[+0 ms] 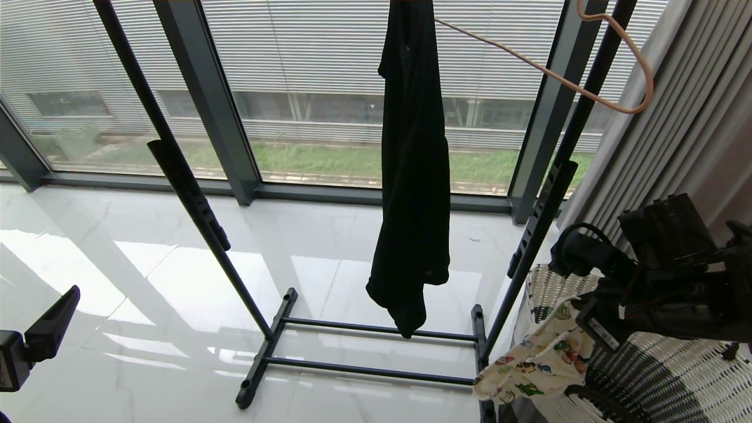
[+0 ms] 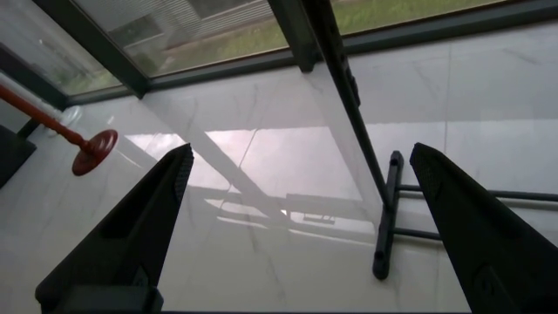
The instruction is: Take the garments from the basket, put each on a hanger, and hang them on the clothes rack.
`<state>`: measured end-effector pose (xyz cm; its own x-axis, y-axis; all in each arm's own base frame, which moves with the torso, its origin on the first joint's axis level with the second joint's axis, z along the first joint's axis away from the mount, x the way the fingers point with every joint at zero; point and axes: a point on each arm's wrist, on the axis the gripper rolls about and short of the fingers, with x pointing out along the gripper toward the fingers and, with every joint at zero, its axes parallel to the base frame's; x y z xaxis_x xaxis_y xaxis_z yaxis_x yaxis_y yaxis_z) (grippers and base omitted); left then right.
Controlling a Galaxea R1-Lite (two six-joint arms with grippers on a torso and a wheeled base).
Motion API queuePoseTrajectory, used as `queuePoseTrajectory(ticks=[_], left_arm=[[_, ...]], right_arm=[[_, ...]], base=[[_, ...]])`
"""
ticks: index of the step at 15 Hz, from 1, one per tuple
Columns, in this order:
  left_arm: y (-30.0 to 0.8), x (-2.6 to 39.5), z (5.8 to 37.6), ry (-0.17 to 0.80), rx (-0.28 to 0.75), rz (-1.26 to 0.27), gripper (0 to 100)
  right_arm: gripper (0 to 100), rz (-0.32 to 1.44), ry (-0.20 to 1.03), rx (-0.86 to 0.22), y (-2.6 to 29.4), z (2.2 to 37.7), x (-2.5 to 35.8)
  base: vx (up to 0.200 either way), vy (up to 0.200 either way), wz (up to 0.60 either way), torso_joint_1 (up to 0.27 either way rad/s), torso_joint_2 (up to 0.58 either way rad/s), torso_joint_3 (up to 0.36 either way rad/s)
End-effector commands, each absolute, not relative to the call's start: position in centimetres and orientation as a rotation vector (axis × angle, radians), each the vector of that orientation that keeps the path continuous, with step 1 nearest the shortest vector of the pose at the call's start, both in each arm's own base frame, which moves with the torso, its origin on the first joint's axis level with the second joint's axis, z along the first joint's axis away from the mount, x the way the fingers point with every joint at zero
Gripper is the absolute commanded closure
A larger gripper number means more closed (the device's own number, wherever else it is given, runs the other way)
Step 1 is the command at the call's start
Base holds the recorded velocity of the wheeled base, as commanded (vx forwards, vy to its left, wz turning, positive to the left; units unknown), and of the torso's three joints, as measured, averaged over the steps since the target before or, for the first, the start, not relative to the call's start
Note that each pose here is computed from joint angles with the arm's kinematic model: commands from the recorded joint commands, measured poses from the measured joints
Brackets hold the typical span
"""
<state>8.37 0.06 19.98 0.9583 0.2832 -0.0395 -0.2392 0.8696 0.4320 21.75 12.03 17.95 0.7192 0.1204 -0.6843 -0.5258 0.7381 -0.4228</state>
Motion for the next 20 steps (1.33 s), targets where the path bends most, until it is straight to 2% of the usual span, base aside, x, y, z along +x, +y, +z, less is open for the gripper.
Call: queuePoseTrajectory(ticks=[1, 4, 8, 11, 13, 15, 17, 20], left_arm=[[0.0, 8.4, 20.0, 0.104, 0.438, 0.272, 0], [0.0, 8.4, 20.0, 0.103, 0.44, 0.272, 0], [0.0, 8.4, 20.1, 0.095, 0.435, 0.267, 0], [-0.5, 8.4, 20.1, 0.081, 0.434, 0.205, 0], [-1.8, 8.3, 20.7, 0.022, 0.406, 0.022, 0], [-3.9, 8.5, 22.3, -0.041, 0.291, -0.206, 0], [-5.3, 9.3, 23.1, -0.036, 0.247, -0.29, 0], [-11.3, 11.4, 24.0, 0.049, 0.148, -0.531, 0]], right_arm=[[100, 0.446, 0.507, -0.6, 13.1, 23.1, 19.2], [100, 0.524, 0.429, -0.597, 14.7, 25.9, 17.9], [100, 0.577, 0.365, -0.586, 16.2, 27.5, 17.3], [100, 0.623, 0.318, -0.579, 17.5, 28.8, 16.8], [100, 0.652, 0.284, -0.567, 18.7, 29.7, 16.8], [100, 0.668, 0.259, -0.535, 19.8, 30.6, 16.9], [100, 0.682, 0.233, -0.503, 20.5, 31.5, 16.8], [100, 0.701, 0.174, -0.466, 21.3, 33.3, 16.5]], base=[[-0.2, 0.0, 0.0, -0.002, 0.0, -0.002], [-0.2, 0.0, 0.0, 0.001, 0.0, 0.001], [-0.2, 0.0, 0.0, 0.002, 0.0, 0.002], [-0.133, 0.0, 0.0, 0.002, 0.0, 0.002], [0.0, 0.0, 0.0, 0.0, 0.0, 0.0], [0.0, 0.0, 0.0, 0.0, 0.0, 0.0], [0.0, 0.0, 0.0, 0.0, 0.0, 0.0], [0.0, 0.0, 0.0, 0.0, 0.0, 0.0]])
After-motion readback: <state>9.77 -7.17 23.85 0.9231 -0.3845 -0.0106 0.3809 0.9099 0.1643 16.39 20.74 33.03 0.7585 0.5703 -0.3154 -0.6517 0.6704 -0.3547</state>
